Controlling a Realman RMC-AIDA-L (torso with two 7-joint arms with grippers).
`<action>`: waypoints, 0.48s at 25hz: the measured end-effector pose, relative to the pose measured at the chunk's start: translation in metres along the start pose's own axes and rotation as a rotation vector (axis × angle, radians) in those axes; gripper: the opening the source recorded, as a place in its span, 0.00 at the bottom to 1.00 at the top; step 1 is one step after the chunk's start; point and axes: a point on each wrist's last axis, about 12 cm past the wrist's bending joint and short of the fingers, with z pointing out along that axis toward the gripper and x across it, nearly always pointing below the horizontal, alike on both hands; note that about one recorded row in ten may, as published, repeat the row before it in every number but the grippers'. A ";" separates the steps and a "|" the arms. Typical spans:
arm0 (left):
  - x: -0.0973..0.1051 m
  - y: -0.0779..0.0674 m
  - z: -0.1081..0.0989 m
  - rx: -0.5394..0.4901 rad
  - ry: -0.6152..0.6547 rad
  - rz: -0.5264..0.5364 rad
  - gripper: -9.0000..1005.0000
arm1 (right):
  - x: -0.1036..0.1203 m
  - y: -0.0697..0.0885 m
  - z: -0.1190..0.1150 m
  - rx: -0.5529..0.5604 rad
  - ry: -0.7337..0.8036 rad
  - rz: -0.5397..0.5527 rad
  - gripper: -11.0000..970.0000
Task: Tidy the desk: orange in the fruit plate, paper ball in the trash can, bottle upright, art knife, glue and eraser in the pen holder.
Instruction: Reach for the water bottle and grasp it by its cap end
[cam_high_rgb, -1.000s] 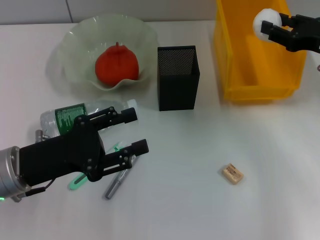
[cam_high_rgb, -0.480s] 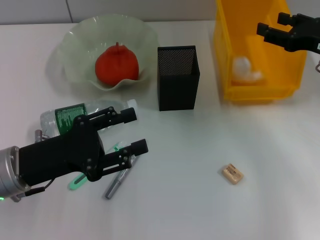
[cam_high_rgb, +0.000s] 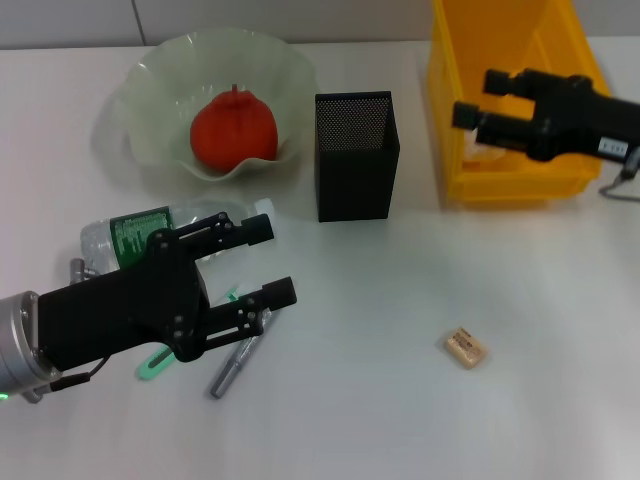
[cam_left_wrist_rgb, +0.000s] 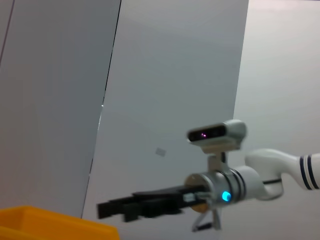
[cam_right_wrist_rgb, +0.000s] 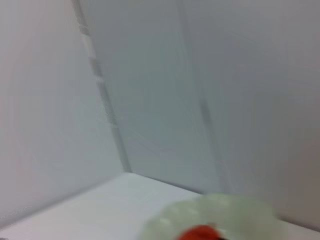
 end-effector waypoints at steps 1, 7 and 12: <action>0.000 0.000 0.000 -0.001 -0.002 0.001 0.68 | 0.004 0.005 0.000 -0.035 -0.017 0.002 0.73; -0.001 0.000 -0.001 -0.009 -0.007 0.001 0.68 | 0.039 0.024 -0.010 -0.129 -0.065 0.014 0.73; -0.001 0.001 0.000 -0.009 -0.007 0.003 0.68 | 0.070 0.043 -0.013 -0.170 -0.081 -0.064 0.73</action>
